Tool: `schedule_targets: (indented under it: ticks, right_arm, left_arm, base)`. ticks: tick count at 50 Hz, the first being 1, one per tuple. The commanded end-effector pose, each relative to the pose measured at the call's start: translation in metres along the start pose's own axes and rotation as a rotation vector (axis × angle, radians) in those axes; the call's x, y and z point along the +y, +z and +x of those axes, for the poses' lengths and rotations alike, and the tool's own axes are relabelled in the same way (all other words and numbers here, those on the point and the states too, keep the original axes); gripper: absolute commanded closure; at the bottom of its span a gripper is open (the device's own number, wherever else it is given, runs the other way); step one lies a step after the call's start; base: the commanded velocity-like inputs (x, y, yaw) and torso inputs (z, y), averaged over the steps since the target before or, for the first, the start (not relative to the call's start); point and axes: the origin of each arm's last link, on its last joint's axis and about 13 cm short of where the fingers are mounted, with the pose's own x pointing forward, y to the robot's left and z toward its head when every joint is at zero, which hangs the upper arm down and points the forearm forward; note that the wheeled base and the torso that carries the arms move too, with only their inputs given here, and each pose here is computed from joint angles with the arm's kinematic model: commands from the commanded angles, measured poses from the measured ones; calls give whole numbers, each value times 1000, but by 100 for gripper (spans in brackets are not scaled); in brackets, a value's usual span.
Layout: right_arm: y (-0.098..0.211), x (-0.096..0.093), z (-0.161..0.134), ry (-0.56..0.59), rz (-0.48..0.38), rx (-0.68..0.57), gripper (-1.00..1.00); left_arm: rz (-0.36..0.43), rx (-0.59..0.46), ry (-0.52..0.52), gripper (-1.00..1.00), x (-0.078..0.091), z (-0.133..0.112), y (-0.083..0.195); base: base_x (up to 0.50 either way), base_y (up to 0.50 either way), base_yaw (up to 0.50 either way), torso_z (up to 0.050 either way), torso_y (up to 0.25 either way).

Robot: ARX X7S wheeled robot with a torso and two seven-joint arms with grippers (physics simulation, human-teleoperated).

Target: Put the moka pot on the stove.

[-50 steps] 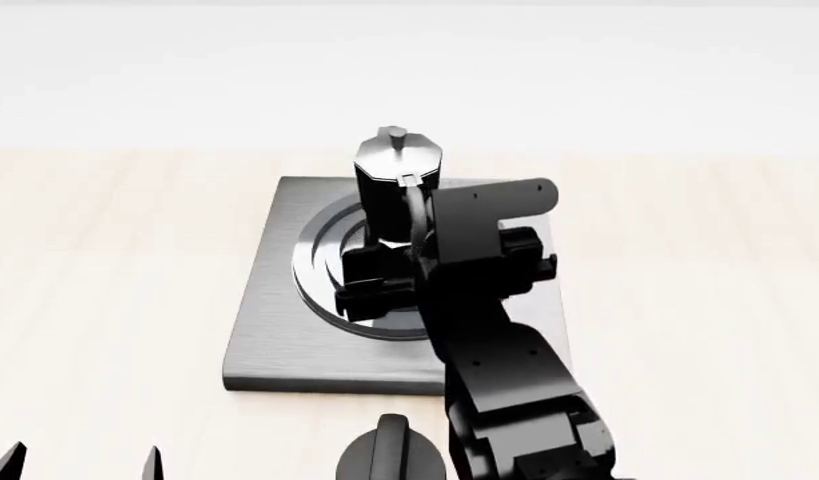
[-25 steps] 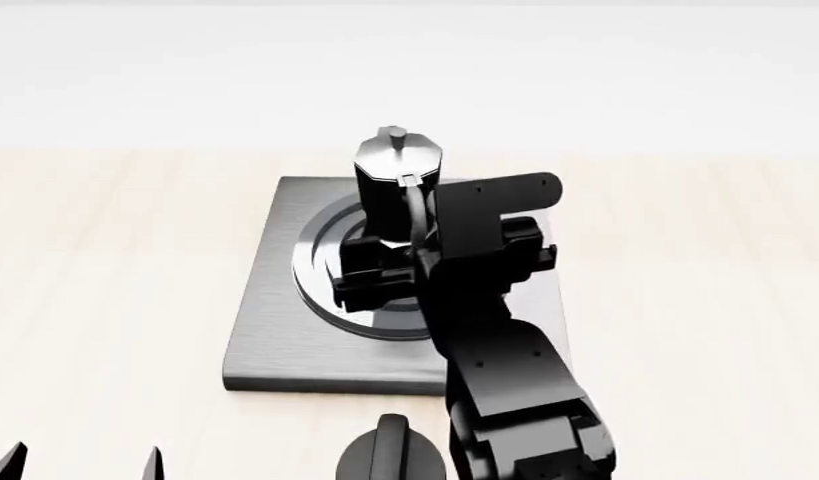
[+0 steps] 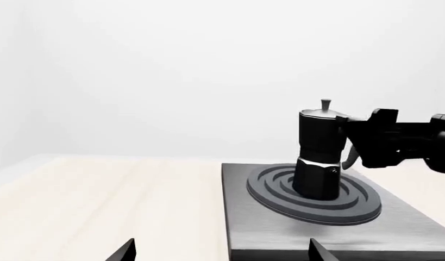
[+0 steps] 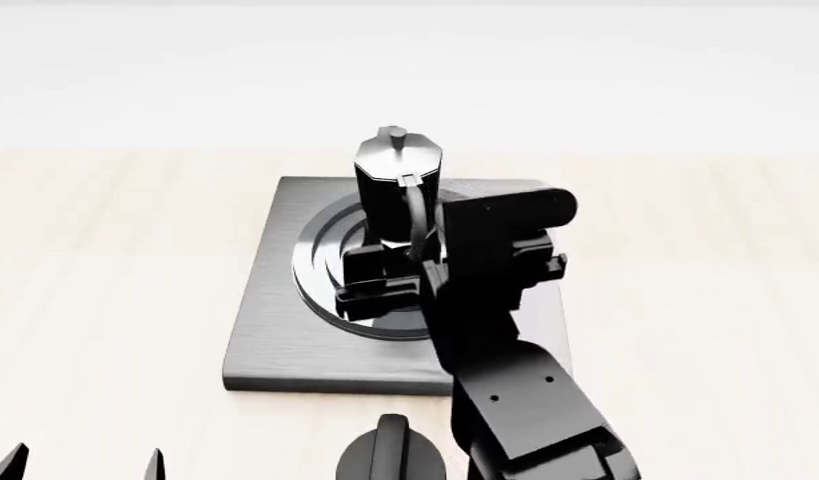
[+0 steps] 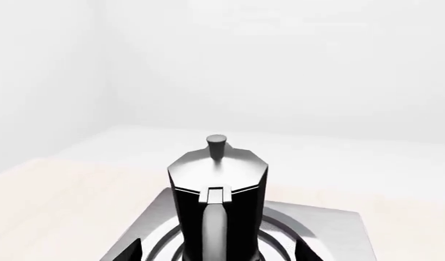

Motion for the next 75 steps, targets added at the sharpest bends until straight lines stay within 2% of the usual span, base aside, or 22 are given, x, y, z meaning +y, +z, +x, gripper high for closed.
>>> schedule_targets:
  ticks: [1, 17, 20, 52, 56, 75]
  right_arm:
    - [13, -1, -10, -13, 8, -80, -100]
    - [26, 5, -39, -3, 47, -177, -100]
    - [24, 5, -43, -23, 16, -192, -100]
    - [43, 21, -106, 47, 21, -350, -100]
    - [47, 23, -114, 76, 68, -387, -100]
    - [55, 28, -132, 86, 35, -438, -100]
  left_arm:
    - [0, -15, 9, -100, 2, 4, -1]
    - [-1, -16, 12, -100, 2, 3, -1]
    - [0, -16, 10, -100, 2, 3, -1]
    - [-2, -15, 4, -100, 1, 2, -1]
    - [-1, -15, 3, -100, 1, 2, -1]
    - [1, -21, 4, -100, 1, 1, 1]
  base:
    - [0, 0, 0, 0, 0]
    - [0, 0, 0, 0, 0]
    - [0, 0, 0, 0, 0]
    - [0, 0, 0, 0, 0]
    - [0, 0, 0, 0, 0]
    - [0, 0, 0, 0, 0]
